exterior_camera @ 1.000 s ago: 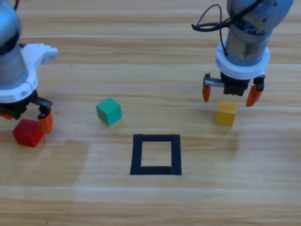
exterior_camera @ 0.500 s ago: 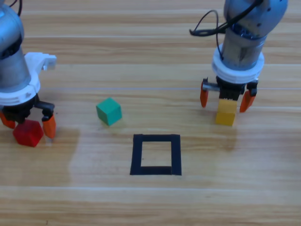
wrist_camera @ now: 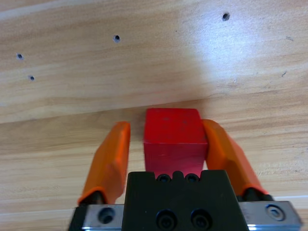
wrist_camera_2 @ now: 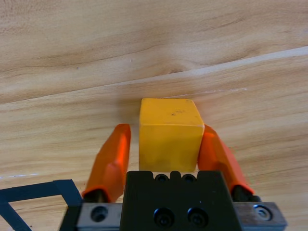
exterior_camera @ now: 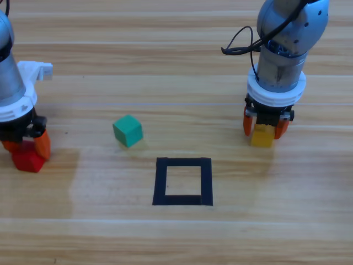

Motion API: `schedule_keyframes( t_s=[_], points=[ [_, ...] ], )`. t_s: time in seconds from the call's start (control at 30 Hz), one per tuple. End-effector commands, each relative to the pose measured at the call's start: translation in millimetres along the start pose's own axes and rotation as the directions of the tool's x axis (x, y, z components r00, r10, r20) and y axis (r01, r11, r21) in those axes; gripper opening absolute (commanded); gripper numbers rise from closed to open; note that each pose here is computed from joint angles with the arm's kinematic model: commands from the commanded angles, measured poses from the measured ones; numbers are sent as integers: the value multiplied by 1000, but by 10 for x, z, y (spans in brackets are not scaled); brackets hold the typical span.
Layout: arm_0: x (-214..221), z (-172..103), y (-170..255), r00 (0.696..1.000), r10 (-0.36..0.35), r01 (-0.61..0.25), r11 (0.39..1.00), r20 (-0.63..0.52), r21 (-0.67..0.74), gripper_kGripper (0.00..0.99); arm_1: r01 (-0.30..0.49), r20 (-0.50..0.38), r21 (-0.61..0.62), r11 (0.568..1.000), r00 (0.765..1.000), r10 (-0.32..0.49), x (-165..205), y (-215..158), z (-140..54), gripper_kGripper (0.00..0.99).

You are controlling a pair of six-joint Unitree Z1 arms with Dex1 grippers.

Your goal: Stack the blocks in the rectangular block: red at the bottom, yellow in the middle, green on top

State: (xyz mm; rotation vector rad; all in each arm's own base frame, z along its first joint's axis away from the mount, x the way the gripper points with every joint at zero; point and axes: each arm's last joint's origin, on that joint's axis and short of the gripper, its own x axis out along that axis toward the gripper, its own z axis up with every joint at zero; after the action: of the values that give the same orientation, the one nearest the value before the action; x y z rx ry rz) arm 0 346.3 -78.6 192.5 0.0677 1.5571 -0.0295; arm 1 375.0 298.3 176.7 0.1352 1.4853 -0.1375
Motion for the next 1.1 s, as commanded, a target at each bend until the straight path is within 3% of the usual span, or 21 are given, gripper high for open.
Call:
schedule_keyframes(
  t_s=[0.03, 0.1, 0.17, 0.23, 0.4, 0.63, 0.93, 1.1],
  points=[
    [41, -83, -54, 999, -6, 6, 1000, -35, -22, 308, 67, -79, 21, 998, 995, -65, 409, -85, 79, 216],
    [-46, -124, -98, 1000, -9, 9, 1000, -20, -23, 158, 67, -79, 15, 998, 995, -65, 414, -82, 81, 121],
    [-169, -166, -183, 1000, -17, 17, 999, 15, -30, 146, 66, -77, 10, 998, 995, -65, 399, -85, 81, 17],
    [-316, -208, -330, 998, -29, 30, 999, 53, -35, 144, 56, -67, 1, 998, 996, -56, 310, -94, 80, 0],
    [-537, -196, -964, 997, -6, 8, 1000, 83, -24, 121, 21, 12, -15, 1000, 1000, -21, -294, -209, 42, 0],
    [-385, -263, -1877, 997, 66, -63, 996, 29, -69, 117, 8, 76, -88, 996, 997, -1, -1100, -522, -166, 0],
    [-245, -292, -2317, 999, 35, -33, 991, 13, -127, 117, -5, -4, -205, 979, 1000, 5, -1237, -692, -485, 0],
    [-273, -221, -2388, 1000, 23, -21, 991, 11, -135, 117, -19, -37, -225, 974, 999, 11, -1195, -683, -515, 0]
  ],
)
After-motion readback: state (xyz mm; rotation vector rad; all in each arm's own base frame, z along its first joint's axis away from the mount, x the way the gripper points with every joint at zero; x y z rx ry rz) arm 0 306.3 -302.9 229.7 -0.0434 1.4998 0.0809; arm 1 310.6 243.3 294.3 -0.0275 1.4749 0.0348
